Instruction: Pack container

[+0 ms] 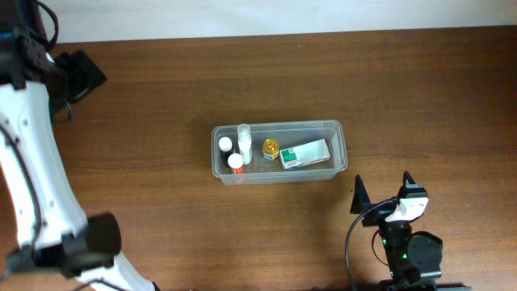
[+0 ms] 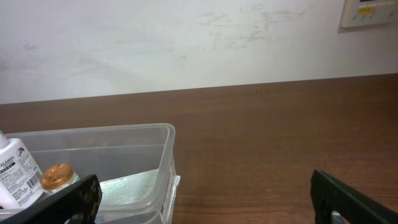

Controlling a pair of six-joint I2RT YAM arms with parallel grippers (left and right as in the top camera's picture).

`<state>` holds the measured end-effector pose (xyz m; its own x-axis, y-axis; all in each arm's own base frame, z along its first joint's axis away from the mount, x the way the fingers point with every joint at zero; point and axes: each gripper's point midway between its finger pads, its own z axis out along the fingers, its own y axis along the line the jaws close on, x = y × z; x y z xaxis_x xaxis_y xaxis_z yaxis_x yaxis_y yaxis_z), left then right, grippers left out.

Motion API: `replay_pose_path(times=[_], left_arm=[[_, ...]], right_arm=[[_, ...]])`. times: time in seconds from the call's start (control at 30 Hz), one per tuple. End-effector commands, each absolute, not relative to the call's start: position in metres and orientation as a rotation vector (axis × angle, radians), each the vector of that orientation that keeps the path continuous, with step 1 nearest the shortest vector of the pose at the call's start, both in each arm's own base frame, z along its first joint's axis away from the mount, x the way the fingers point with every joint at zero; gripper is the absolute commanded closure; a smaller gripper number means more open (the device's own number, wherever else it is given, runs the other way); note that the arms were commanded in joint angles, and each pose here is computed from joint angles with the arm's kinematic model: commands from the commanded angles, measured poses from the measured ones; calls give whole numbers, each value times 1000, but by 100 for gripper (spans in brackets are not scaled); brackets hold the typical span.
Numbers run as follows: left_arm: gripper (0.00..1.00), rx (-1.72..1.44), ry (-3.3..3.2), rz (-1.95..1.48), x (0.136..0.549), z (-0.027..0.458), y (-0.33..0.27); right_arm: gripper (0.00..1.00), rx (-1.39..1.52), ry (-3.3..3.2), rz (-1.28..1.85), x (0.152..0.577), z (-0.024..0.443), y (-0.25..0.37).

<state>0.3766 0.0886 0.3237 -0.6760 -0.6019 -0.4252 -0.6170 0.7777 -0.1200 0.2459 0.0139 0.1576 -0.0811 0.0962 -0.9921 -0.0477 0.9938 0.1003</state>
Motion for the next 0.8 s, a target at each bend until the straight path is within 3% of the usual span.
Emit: replay_pose_path(times=[0.0,0.33,0.77], left_arm=[[0,-746,2392,-27,340,387,51],[0,-406,2186,-236,250,469,-22],[0,-338,1780,-372,87,532,2]], right_arm=[[2,35,1650,114,246,156,14],[2,36,1650,114,246,156,14],[2,35,1650,114,246,156,14]])
